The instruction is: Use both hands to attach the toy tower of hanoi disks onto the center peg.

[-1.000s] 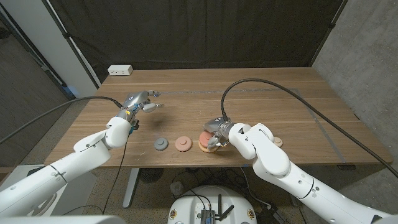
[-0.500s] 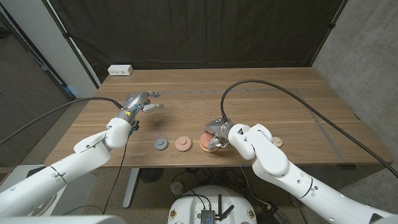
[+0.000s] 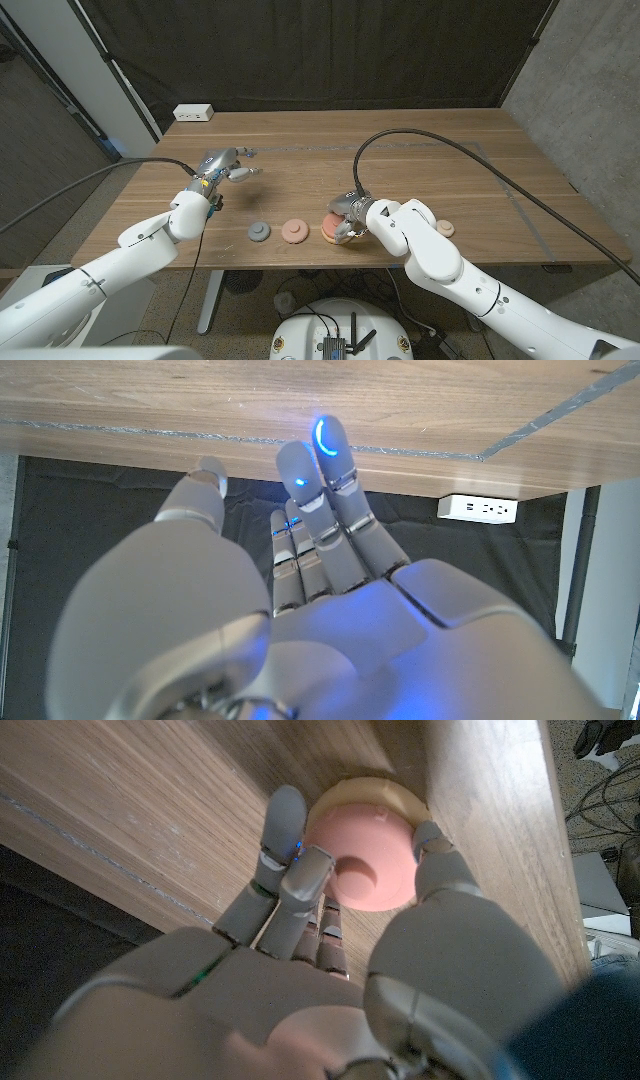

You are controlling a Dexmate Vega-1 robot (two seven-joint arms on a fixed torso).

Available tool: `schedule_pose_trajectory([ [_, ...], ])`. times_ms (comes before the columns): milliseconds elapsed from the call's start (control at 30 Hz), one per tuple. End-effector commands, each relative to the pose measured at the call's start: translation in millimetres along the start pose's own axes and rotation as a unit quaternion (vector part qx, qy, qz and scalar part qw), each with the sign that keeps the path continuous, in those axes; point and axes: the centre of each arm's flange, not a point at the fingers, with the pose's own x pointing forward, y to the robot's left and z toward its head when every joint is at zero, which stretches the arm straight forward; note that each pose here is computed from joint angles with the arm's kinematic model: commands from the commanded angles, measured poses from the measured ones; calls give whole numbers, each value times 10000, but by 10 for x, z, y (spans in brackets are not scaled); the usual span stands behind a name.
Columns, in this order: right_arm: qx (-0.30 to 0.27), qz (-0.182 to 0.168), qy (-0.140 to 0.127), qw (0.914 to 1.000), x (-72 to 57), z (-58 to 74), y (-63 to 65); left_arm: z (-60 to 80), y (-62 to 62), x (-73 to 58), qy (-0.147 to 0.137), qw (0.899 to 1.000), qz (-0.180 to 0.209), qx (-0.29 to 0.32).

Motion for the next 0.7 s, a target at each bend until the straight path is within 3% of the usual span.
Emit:
schedule_pose_trajectory([
  [33,-24,103,46,9999,6,-13,10,6,-7,26,-23,10000,-3,-7],
  [700,-217,294,136,9992,46,-22,8,-19,-18,53,-30,10000,-35,-8],
])
